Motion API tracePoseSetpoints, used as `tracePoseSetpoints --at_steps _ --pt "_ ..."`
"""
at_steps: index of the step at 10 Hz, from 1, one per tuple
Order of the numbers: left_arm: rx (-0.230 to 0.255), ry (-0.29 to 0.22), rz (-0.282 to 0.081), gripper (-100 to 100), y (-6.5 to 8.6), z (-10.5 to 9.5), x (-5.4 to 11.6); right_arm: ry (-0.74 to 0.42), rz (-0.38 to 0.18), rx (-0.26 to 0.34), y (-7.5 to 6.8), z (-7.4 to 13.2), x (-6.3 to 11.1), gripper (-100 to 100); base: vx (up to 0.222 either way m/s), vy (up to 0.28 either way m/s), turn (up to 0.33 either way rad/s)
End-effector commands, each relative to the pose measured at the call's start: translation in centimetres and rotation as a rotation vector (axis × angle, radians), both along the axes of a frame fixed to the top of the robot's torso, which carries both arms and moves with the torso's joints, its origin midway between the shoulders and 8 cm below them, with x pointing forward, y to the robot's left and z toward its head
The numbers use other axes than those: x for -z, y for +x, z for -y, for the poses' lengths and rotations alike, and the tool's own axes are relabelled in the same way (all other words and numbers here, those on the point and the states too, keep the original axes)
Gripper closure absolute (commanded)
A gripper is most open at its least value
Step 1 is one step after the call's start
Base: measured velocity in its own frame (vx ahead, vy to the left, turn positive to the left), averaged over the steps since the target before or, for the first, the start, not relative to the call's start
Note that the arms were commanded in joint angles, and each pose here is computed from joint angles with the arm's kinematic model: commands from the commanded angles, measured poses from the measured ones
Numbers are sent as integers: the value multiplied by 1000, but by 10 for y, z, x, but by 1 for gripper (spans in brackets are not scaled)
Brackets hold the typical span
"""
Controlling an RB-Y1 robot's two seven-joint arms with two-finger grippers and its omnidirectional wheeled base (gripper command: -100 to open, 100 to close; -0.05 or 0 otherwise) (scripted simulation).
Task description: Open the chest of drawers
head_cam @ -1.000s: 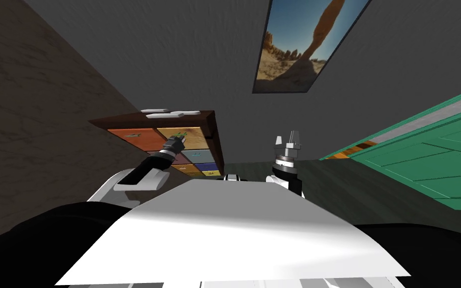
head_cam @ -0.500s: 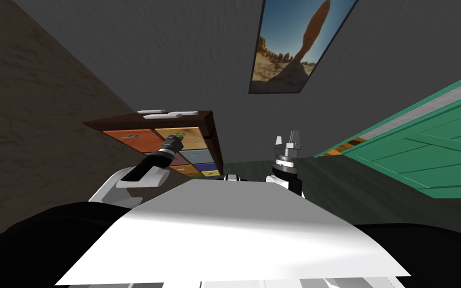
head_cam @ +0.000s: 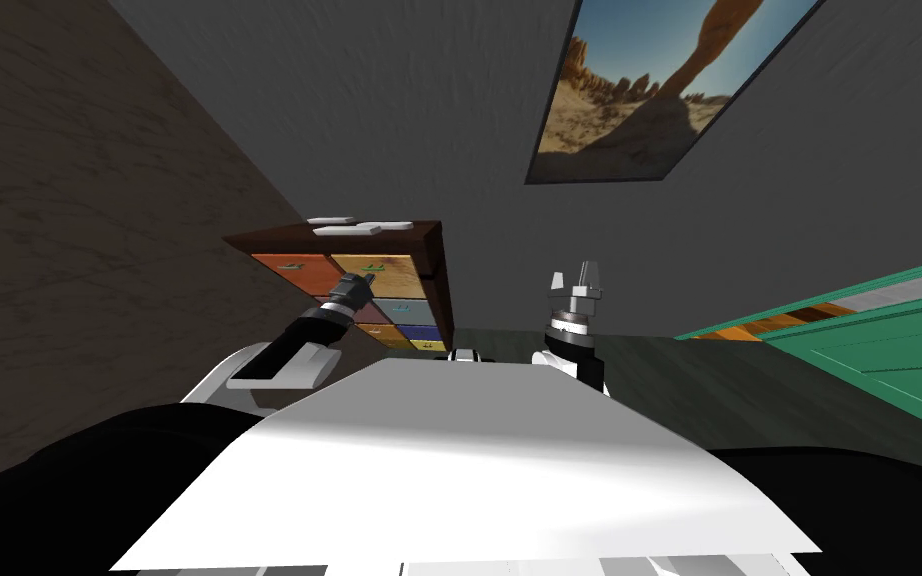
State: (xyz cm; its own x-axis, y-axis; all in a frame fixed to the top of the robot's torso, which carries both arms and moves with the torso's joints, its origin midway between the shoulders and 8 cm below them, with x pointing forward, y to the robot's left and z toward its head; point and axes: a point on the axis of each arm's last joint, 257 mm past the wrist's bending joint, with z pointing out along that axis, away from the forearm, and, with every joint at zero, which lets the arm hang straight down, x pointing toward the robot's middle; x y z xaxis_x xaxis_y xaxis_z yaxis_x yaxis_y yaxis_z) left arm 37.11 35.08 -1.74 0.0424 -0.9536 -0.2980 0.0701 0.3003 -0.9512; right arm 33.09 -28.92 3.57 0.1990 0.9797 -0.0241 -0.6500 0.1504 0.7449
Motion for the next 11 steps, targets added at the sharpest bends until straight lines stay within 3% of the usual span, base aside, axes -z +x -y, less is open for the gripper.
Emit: tracePoseSetpoints --at_steps 1,4,6,11 --pt "-15 -3 -20 -100 2 -9 9 0 0 0 0 0 0 0 0 0 0" --pt "-63 -16 -77 -100 5 -37 32 0 0 0 0 0 0 0 -3 -2 -14" --pt "-88 -26 -108 -100 6 -55 38 0 0 0 0 0 0 0 -8 -11 -12" --pt "-114 -45 -146 -100 5 -79 28 0 0 0 0 0 0 0 -6 5 -17"
